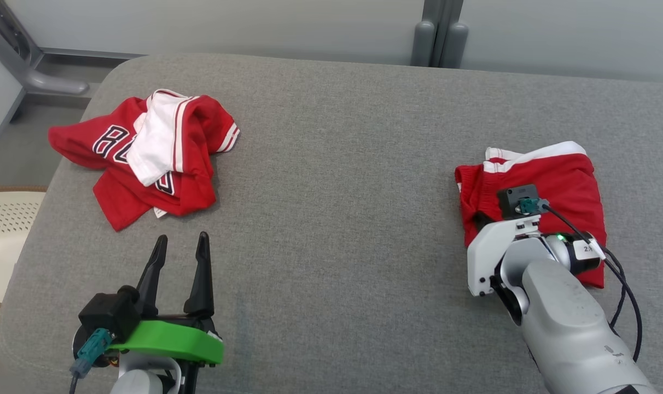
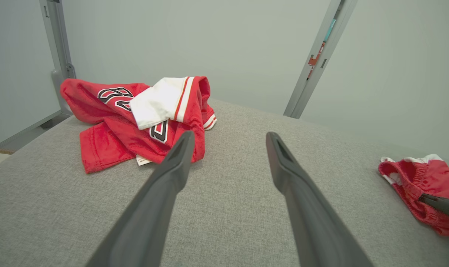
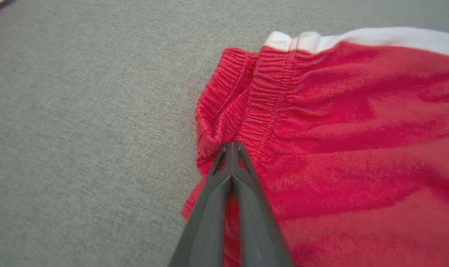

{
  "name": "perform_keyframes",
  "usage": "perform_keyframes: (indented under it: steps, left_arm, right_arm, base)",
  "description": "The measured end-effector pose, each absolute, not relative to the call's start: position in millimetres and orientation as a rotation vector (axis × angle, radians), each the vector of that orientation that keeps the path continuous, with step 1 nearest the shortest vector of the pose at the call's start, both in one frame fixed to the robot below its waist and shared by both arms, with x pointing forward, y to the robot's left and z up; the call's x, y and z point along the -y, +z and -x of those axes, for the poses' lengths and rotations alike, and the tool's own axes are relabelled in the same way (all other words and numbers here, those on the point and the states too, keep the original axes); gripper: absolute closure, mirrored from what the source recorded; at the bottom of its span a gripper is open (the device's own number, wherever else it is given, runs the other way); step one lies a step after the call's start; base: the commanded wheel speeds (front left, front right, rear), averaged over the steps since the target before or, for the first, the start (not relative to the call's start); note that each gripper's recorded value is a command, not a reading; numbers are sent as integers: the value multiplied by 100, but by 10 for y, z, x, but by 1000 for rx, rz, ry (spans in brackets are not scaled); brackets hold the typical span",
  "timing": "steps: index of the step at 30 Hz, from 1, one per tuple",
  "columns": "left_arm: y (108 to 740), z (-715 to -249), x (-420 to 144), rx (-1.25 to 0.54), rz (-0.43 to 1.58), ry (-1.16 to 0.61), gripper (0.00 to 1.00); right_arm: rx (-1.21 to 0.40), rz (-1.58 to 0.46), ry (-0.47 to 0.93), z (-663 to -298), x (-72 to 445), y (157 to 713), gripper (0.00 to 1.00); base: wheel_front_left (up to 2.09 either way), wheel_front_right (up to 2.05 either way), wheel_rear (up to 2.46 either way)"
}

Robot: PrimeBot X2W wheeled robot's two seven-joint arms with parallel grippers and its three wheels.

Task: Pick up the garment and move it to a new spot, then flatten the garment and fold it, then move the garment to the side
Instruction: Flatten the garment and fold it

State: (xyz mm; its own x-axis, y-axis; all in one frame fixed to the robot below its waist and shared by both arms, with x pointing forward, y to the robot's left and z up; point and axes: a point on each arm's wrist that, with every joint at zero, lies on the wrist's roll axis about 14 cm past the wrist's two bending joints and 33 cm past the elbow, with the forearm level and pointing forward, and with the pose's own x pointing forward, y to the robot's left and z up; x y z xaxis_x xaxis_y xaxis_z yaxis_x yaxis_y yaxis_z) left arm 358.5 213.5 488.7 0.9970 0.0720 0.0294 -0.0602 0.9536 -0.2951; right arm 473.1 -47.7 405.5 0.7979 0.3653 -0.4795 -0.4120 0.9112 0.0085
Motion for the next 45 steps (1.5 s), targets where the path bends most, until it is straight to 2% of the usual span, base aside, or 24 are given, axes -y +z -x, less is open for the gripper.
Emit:
perform_keyframes:
  steps: [9,10,11,12,17,21,26,36,45]
  left_arm:
    - [4907,-3576,-2161,48,301,76,0]
    - [4917,-3576,-2160,51,301,75,0]
    - [4929,-3575,-2161,55,302,75,0]
    - [4941,-3571,-2159,59,302,74,0]
    - [4969,-3528,-2137,70,305,68,0]
    - [5002,-3491,-2098,81,305,56,0]
    - [5052,-3494,-2003,95,305,25,0]
    - [5126,-3639,-1693,103,279,-76,0]
    - [5085,-3695,-1553,83,274,-115,0]
  right_arm:
    - [-425,15,531,-4713,53,4276,100]
    - [-404,3,535,-4719,34,4331,96]
    - [-375,-13,536,-4731,20,4405,8]
    - [-339,-24,535,-4740,19,4483,0]
    - [-178,-91,470,-4706,228,4756,0]
    - [-41,-112,360,-4625,654,5004,0]
    - [85,-73,216,-4352,1257,5276,0]
    - [31,-20,79,-3870,1813,5300,0]
    - [2,-36,35,-3711,1997,5274,0]
  base:
    - [0,0,0]
    - [0,0,0]
    - [0,0,0]
    - [0,0,0]
    - [0,0,0]
    - [0,0,0]
    - [0,0,0]
    - [0,0,0]
    - [0,0,0]
